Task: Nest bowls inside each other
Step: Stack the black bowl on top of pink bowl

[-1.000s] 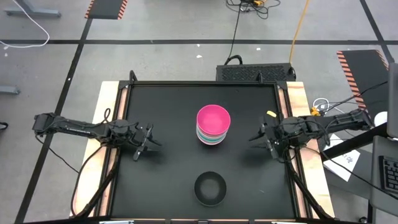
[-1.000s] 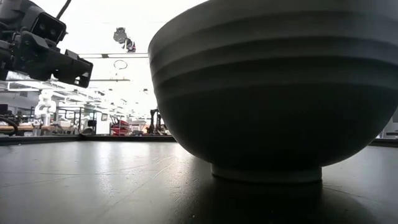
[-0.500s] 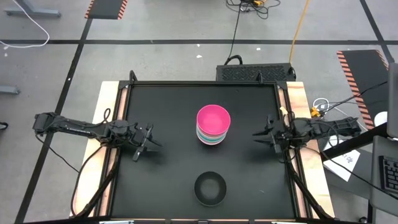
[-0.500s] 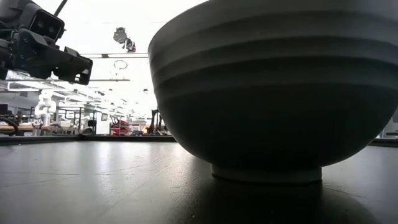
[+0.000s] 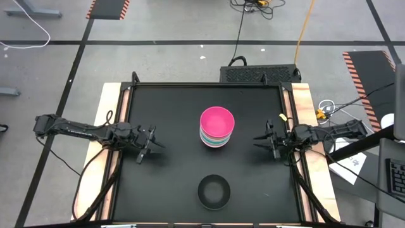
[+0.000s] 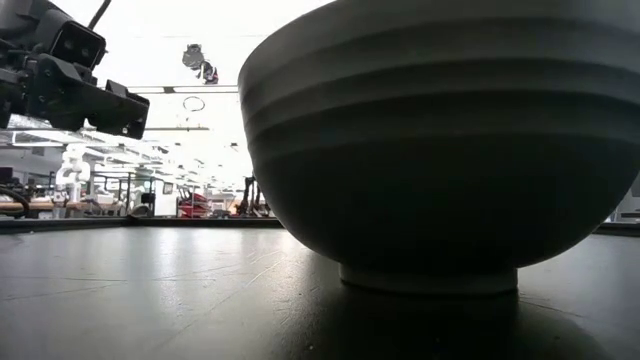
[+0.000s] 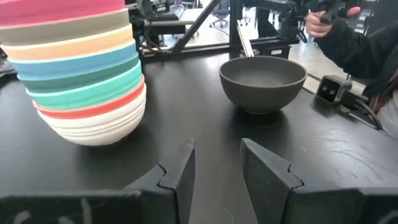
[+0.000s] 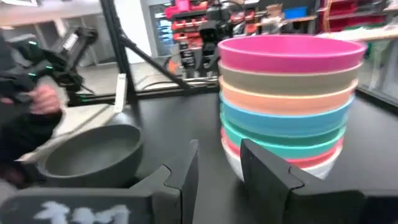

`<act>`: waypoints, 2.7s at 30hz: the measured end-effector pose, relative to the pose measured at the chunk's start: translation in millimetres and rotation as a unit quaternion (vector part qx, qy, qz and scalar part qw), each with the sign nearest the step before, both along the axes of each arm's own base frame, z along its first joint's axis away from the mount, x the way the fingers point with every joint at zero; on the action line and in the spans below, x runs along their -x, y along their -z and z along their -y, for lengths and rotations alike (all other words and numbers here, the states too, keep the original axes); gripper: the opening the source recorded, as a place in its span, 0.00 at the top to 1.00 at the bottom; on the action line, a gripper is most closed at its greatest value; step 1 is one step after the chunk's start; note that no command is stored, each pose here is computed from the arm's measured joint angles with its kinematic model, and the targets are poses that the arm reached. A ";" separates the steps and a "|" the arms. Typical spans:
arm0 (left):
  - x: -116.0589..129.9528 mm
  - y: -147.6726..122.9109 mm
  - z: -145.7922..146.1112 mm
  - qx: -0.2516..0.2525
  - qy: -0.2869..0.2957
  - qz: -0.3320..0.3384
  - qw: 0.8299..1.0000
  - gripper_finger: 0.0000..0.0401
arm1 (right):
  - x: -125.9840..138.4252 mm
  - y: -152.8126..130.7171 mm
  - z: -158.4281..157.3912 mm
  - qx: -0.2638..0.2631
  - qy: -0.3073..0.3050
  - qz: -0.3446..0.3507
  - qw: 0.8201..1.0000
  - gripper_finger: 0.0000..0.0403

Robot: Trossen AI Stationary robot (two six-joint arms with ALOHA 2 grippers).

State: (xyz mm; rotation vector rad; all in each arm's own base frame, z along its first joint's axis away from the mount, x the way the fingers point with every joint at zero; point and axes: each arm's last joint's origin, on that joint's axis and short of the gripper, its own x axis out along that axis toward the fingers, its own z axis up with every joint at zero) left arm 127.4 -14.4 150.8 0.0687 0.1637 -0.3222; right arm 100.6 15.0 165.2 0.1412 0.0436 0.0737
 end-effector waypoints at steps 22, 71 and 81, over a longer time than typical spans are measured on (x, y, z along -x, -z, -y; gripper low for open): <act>-58.8 -64.0 58.7 -0.030 -0.041 -0.038 0.998 0.67 | -3.8 7.5 0.2 0.020 0.014 -0.041 0.999 0.72; -246.1 -76.8 105.5 0.124 -0.101 -0.448 0.880 0.10 | -5.5 10.7 -0.1 0.024 0.014 -0.059 0.998 0.72; -256.9 -62.8 109.1 0.123 -0.108 -0.470 0.867 0.10 | -6.3 12.1 -0.3 0.026 0.013 -0.067 0.997 0.72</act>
